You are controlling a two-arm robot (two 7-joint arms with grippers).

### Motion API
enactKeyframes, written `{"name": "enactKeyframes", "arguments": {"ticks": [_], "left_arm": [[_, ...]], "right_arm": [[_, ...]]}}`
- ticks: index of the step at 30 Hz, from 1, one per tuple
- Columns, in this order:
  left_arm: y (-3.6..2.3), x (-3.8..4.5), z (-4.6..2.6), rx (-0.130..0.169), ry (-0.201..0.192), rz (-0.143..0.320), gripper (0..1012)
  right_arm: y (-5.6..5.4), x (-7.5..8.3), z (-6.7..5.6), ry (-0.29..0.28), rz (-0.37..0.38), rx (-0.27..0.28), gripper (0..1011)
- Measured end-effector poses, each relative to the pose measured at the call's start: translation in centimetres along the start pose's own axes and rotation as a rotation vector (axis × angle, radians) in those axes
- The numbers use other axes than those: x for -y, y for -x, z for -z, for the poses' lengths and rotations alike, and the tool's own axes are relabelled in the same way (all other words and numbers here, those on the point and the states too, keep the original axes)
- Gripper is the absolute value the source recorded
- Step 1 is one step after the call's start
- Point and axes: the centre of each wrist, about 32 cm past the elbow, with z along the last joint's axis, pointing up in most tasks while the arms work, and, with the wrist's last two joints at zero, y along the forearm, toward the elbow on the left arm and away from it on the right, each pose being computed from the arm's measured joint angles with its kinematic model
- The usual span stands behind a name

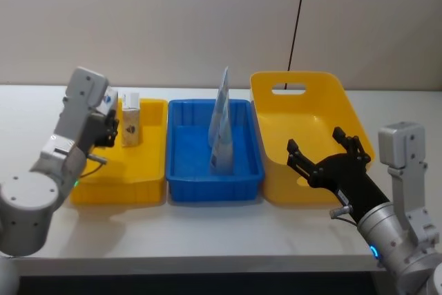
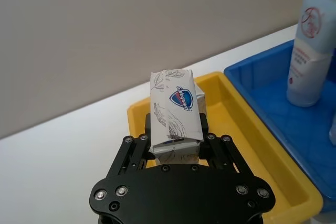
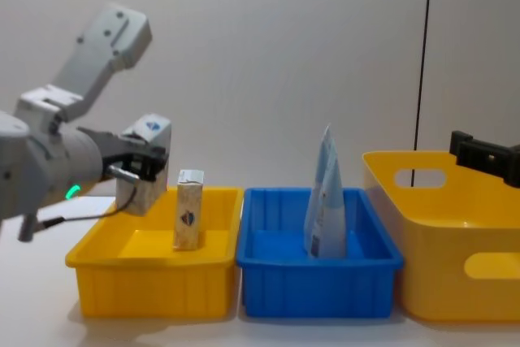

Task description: Bimanual collaborative sorting of washing and personal care products

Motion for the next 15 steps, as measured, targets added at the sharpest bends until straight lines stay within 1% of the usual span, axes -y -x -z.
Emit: {"name": "enactKeyframes", "arguments": {"ticks": [2,3,5,6,7,8,9,10,11,12,14,15], "left_arm": [[-0.44,-0.52,-0.32,0.012,0.019,0.011,387],[-0.81,-0.95,-0.56,0.022,0.035,0.022,387],[-1.18,-1.37,-0.8,0.032,0.051,0.039,387],[-1.58,-1.84,-1.05,0.043,0.067,0.053,387],[-1.68,-1.96,-1.12,0.046,0.071,0.061,387],[-2.07,-2.41,-1.37,0.055,0.086,0.079,387],[-2.07,-2.41,-1.37,0.055,0.086,0.079,387],[-2.41,-2.82,-1.6,0.065,0.1,0.096,387],[-2.57,-2.96,-1.6,0.068,0.103,0.105,387],[-2.85,-3.31,-1.9,0.075,0.118,0.124,387],[-3.16,-3.62,-2.1,0.083,0.129,0.146,387],[-3.49,-3.95,-2.33,0.092,0.14,0.164,387]], "right_arm": [[0.0,0.0,0.0,0.0,0.0,0.0,1002],[0.0,0.0,0.0,0.0,0.0,0.0,1002],[0.0,0.0,0.0,0.0,0.0,0.0,1002],[0.0,0.0,0.0,0.0,0.0,0.0,1002],[0.0,0.0,0.0,0.0,0.0,0.0,1002],[0.0,0.0,0.0,0.0,0.0,0.0,1002],[0.0,0.0,0.0,0.0,0.0,0.0,1002],[0.0,0.0,0.0,0.0,0.0,0.0,1002],[0.0,0.0,0.0,0.0,0.0,0.0,1002],[0.0,0.0,0.0,0.0,0.0,0.0,1002],[0.0,0.0,0.0,0.0,0.0,0.0,1002],[0.0,0.0,0.0,0.0,0.0,0.0,1002]]}}
